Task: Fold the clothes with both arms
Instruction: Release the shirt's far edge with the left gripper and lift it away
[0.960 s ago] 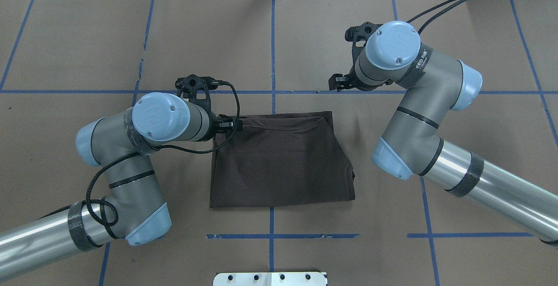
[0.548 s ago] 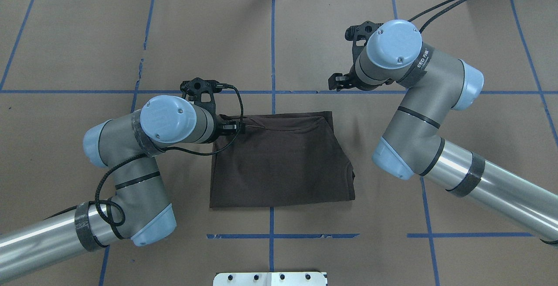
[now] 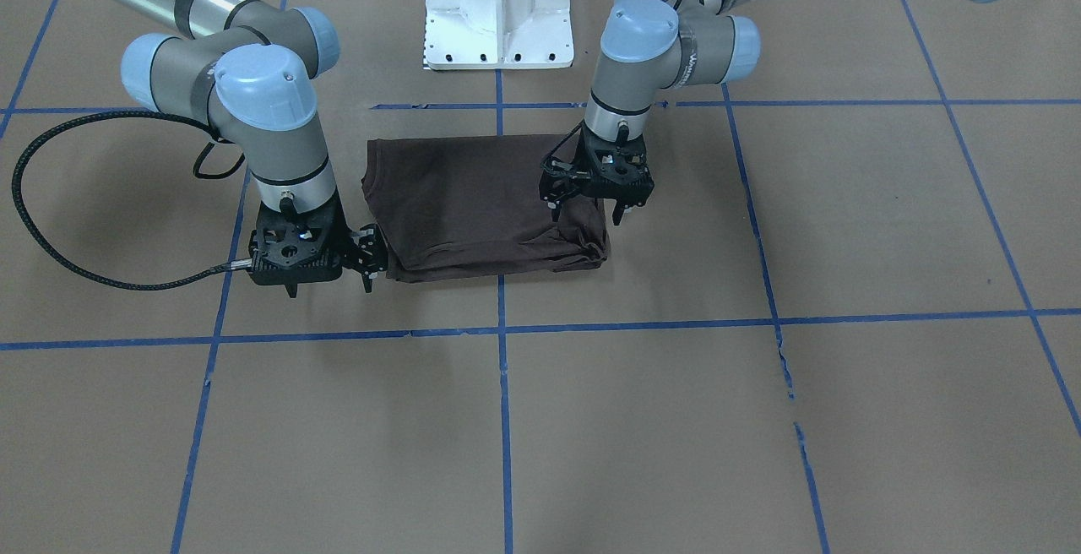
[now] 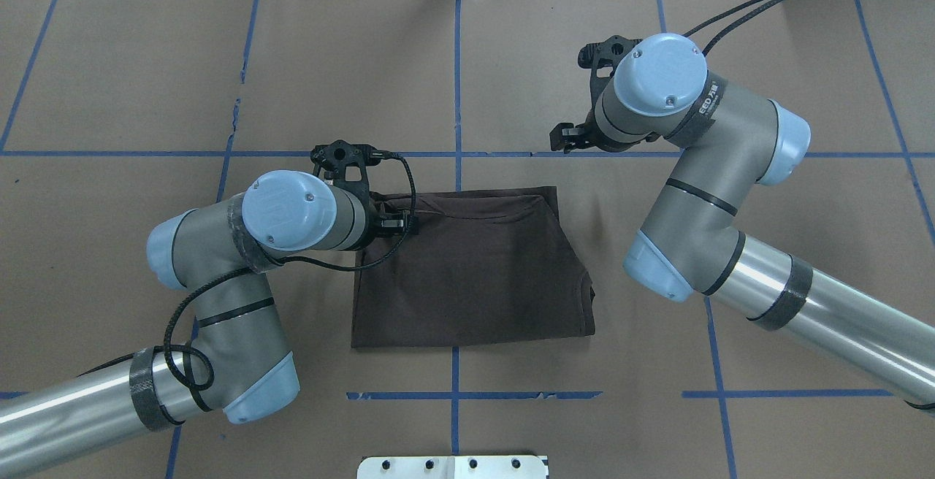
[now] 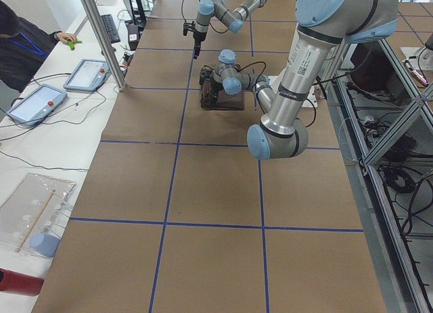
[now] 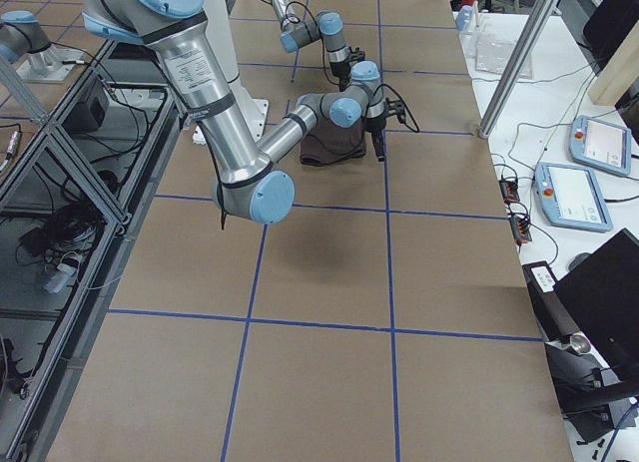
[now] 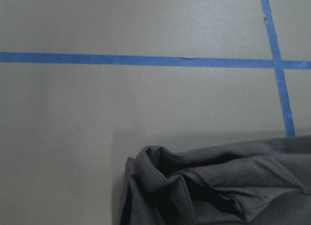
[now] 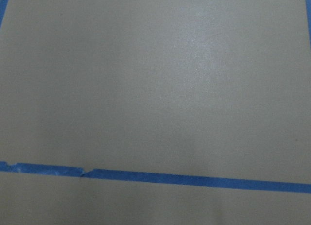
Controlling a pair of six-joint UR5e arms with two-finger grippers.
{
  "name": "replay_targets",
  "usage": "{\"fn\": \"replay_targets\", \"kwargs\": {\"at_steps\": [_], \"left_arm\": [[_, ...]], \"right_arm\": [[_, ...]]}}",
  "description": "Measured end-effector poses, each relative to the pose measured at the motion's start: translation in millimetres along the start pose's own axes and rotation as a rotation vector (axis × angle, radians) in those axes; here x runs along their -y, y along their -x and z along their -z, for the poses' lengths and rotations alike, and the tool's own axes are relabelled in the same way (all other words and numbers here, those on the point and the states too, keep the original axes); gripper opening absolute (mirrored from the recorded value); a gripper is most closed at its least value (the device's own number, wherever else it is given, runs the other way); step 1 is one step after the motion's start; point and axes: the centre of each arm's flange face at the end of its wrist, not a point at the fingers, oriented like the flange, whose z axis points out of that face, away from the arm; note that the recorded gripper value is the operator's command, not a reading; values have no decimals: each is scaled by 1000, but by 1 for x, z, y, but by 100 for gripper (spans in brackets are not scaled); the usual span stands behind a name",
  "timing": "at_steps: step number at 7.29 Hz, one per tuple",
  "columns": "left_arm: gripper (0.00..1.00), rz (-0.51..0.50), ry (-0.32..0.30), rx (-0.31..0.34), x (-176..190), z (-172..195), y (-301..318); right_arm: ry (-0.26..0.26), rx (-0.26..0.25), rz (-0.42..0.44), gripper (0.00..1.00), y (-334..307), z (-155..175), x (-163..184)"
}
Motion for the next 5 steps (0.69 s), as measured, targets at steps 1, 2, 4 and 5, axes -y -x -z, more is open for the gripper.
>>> {"fn": "replay_targets", "kwargs": {"at_steps": [1,2,4,5], "left_arm": [[100,-4,3,3,-2,-2,0],[100,-6,5,4,-2,-4,0],[100,0,-2,13,4,-6,2],[100,10,-11,27,13,-9,8]], "right_arm": [[0,-1,0,100,0,0,0],[1,-1,0,100,0,-1,0],[0,-1,-1,100,0,0,0],[0,-1,-1,100,0,0,1]]}}
